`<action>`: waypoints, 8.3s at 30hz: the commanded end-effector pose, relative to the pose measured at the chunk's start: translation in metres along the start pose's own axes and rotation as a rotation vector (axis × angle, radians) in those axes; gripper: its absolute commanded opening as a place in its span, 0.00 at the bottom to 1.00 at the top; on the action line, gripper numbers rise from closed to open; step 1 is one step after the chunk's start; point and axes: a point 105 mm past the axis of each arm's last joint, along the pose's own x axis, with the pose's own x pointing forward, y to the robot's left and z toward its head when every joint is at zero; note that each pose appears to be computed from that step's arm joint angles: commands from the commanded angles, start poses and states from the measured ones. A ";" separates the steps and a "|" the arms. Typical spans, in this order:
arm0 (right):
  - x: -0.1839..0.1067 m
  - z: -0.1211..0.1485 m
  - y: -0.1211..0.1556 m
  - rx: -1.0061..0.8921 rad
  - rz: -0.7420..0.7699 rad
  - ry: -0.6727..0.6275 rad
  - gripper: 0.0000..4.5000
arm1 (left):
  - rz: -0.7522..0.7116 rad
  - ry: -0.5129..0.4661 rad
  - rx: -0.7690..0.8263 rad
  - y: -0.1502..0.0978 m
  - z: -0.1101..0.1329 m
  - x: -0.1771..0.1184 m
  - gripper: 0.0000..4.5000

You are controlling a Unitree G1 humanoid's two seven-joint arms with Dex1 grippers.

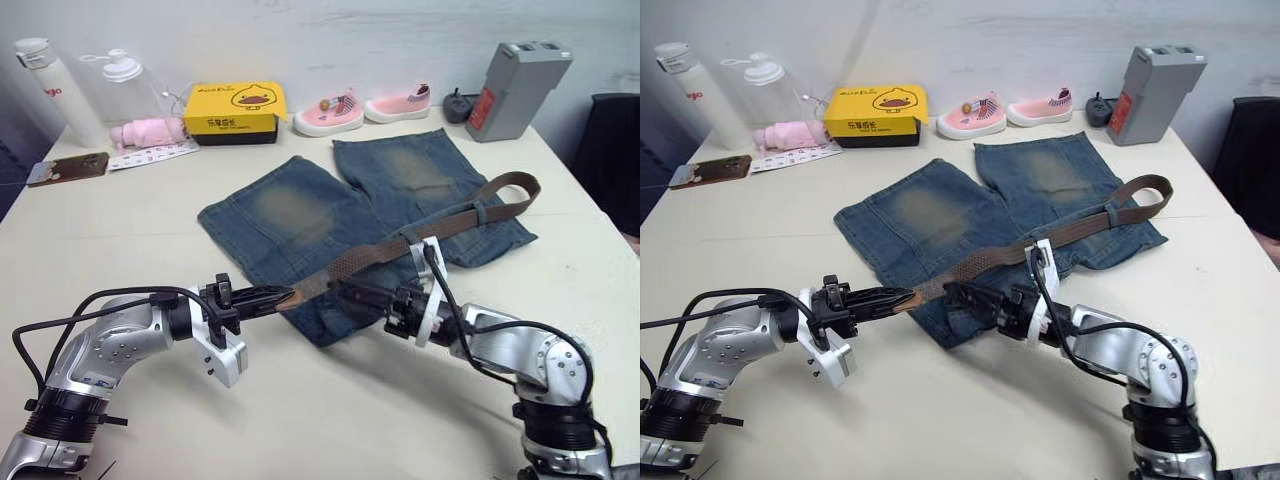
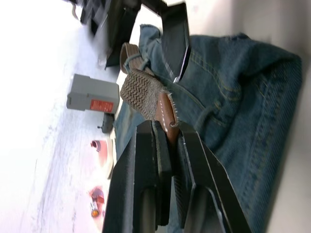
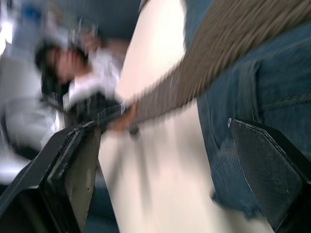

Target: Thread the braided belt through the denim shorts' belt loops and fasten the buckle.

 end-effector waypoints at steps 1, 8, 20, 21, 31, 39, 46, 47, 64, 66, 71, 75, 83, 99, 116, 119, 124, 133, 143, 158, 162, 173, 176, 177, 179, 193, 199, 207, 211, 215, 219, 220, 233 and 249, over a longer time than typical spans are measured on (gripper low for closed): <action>0.002 0.015 0.012 0.043 0.021 -0.093 0.99 | 0.023 -0.012 0.022 0.007 0.006 -0.001 0.00; 0.004 0.011 0.012 0.032 -0.015 -0.085 0.50 | 0.028 0.000 0.021 0.009 0.005 0.000 0.00; -0.001 0.037 0.013 0.081 0.003 -0.213 0.00 | 0.043 0.015 -0.077 0.010 0.004 0.001 0.10; -0.003 0.043 0.011 0.076 -0.006 -0.242 0.00 | 0.049 0.031 -0.160 0.008 0.002 0.000 0.19; -0.021 0.069 -0.044 -0.137 -0.267 -0.375 0.00 | 0.096 0.131 -1.149 -0.015 0.000 -0.029 0.63; -0.008 0.048 -0.056 -0.212 -0.307 -0.287 0.00 | 0.124 0.153 -1.168 -0.011 -0.001 -0.031 0.63; 0.006 0.032 -0.046 -0.363 -0.304 -0.202 0.00 | 0.121 0.159 -1.153 -0.011 -0.002 -0.030 0.63; 0.008 0.031 -0.044 -0.381 -0.303 -0.196 0.00 | 0.121 0.158 -1.153 -0.011 -0.002 -0.029 0.63; 0.036 -0.004 -0.035 -0.466 -0.285 -0.025 0.00 | -0.105 0.230 -0.483 -0.041 -0.020 -0.006 0.63; 0.036 -0.004 -0.036 -0.462 -0.290 -0.022 0.00 | -0.107 0.226 -0.427 -0.043 -0.022 -0.003 0.63; 0.036 -0.005 -0.038 -0.451 -0.302 -0.015 0.00 | -0.115 0.207 -0.349 -0.051 -0.025 0.006 0.63; 0.036 -0.005 -0.038 -0.447 -0.304 -0.014 0.00 | -0.091 0.179 -0.323 -0.046 -0.024 0.010 0.46; 0.036 -0.005 -0.038 -0.443 -0.301 -0.012 0.00 | -0.099 0.197 -0.274 -0.046 -0.026 0.010 0.01; 0.036 -0.015 -0.057 -0.233 -0.320 0.007 0.00 | 0.006 0.182 -0.629 -0.037 -0.012 -0.015 0.66; 0.044 -0.037 -0.089 -0.149 -0.395 0.125 0.00 | -0.130 0.194 -0.244 -0.052 -0.026 -0.005 0.87; 0.044 -0.037 -0.087 -0.148 -0.393 0.118 0.00 | -0.162 0.171 -0.245 -0.059 -0.023 0.001 0.87; 0.045 -0.036 -0.087 -0.156 -0.393 0.114 0.00 | -0.158 0.170 -0.236 -0.059 -0.026 0.008 0.87; 0.046 -0.035 -0.085 -0.157 -0.388 0.104 0.00 | -0.147 0.173 -0.221 -0.059 -0.026 0.009 0.87; 0.044 -0.036 -0.085 -0.157 -0.391 0.107 0.00 | -0.118 0.154 -0.210 -0.055 -0.021 0.011 0.17; 0.044 -0.030 -0.074 -0.175 -0.341 0.083 0.66 | -0.115 0.229 -0.243 -0.056 -0.028 -0.003 0.01; 0.030 -0.017 -0.063 -0.212 -0.301 0.045 0.85 | -0.101 0.233 -0.261 -0.053 -0.026 -0.005 0.01; -0.002 -0.001 -0.042 -1.008 -0.283 0.221 0.85 | -0.090 0.264 -0.324 -0.050 -0.025 -0.034 0.01; 0.000 -0.001 -0.046 -1.094 -0.284 0.222 0.85 | -0.107 0.269 -0.341 -0.052 -0.022 -0.045 0.01; 0.001 0.000 -0.046 -1.116 -0.280 0.219 0.85 | -0.112 0.271 -0.344 -0.053 -0.021 -0.048 0.01; 0.003 -0.002 -0.046 -1.168 -0.260 0.228 0.85 | -0.115 0.277 -0.345 -0.054 -0.021 -0.050 0.01; 0.004 -0.014 -0.070 -1.376 -0.258 0.336 0.85 | -0.113 0.274 -0.378 -0.058 -0.021 -0.044 0.01; 0.005 -0.014 -0.071 -1.364 -0.266 0.326 0.86 | -0.075 0.281 -0.506 -0.054 -0.023 -0.051 0.40; 0.008 -0.015 -0.070 -1.341 -0.268 0.312 0.86 | -0.034 0.314 -0.661 -0.053 -0.027 -0.056 0.58; 0.009 -0.015 -0.070 -1.338 -0.271 0.305 0.86 | -0.034 0.332 -0.629 -0.052 -0.031 -0.055 0.58; 0.009 -0.016 -0.069 -1.336 -0.273 0.301 0.86 | -0.034 0.298 -0.587 -0.047 -0.028 -0.052 0.47; 0.009 -0.016 -0.069 -1.331 -0.276 0.299 0.86 | -0.043 0.283 -0.574 -0.046 -0.026 -0.050 0.14; 0.009 -0.016 -0.069 -1.330 -0.277 0.299 0.86 | -0.049 0.283 -0.563 -0.046 -0.026 -0.050 0.05; 0.002 -0.005 -0.073 -1.327 -0.334 0.280 0.86 | -0.072 0.375 -0.500 -0.041 -0.028 -0.076 0.01; 0.001 0.005 -0.074 -1.315 -0.362 0.262 0.86 | -0.246 0.479 -0.468 -0.072 -0.014 -0.147 0.01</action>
